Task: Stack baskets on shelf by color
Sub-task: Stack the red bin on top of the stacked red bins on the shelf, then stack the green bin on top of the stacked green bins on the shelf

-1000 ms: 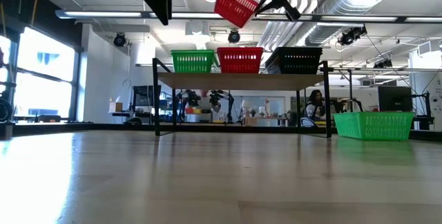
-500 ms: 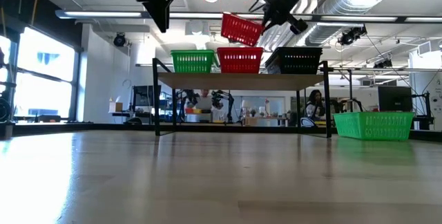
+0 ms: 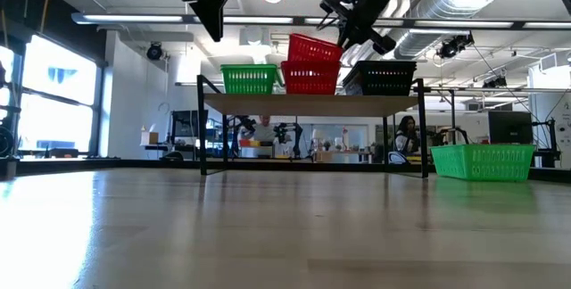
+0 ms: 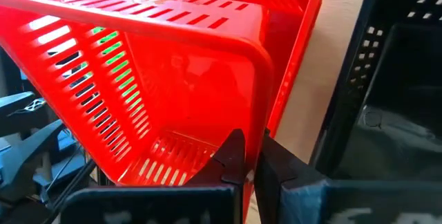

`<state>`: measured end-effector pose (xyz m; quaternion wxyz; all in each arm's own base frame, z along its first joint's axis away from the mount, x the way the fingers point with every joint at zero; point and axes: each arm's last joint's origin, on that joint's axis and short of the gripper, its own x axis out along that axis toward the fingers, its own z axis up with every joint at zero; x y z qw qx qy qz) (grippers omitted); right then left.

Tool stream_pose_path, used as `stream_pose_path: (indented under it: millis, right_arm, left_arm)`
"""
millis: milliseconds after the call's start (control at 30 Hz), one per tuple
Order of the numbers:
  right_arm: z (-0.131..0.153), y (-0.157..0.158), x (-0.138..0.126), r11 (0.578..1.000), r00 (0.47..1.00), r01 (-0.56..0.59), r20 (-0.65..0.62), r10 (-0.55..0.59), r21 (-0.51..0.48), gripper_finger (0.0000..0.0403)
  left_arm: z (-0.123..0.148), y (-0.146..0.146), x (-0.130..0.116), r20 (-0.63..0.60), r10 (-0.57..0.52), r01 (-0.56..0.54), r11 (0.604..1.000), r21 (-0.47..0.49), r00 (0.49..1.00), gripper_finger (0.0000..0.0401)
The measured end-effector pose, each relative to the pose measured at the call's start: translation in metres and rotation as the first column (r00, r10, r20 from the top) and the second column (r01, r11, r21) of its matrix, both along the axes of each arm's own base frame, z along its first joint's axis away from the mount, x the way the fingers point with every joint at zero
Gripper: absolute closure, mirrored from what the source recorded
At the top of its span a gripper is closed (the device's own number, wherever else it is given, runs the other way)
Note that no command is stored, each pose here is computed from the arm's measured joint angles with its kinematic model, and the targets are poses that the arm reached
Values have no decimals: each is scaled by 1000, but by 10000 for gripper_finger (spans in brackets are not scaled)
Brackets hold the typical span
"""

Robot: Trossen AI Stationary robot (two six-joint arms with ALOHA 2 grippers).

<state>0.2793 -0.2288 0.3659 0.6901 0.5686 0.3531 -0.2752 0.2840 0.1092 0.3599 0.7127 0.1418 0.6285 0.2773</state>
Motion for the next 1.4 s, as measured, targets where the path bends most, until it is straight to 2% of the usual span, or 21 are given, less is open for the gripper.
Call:
stream_pose_path:
  millis: [300, 667, 1000, 1133, 1267, 1400]
  right_arm:
    - [0, 0, 0, 1000, 1000, -23, 1, 23, -17, 395]
    - [1, -1, -3, 1000, 1000, -17, 2, 17, -14, 334]
    - [19, 2, -13, 991, 996, -55, 63, 63, -120, 320]
    - [34, 17, -23, 966, 986, -145, 54, 160, -215, 320]
    - [40, 40, -27, 923, 970, -242, -66, 233, -300, 320]
    - [44, 66, -29, 873, 935, -348, -200, 294, -342, 320]
  left_arm:
    - [0, 0, 0, 1, 1, -1, 1000, 0, 1000, 204]
    - [1, 1, 3, 41, 7, -7, 1000, 12, 999, 204]
    - [1, 1, 4, 49, 5, -6, 1000, 14, 999, 204]
    - [1, 0, 5, 49, 0, -1, 1000, 14, 999, 204]
    - [1, -3, 5, 45, -7, 6, 1000, 13, 999, 204]
    - [4, -6, 1, 44, -12, 11, 1000, 4, 999, 204]
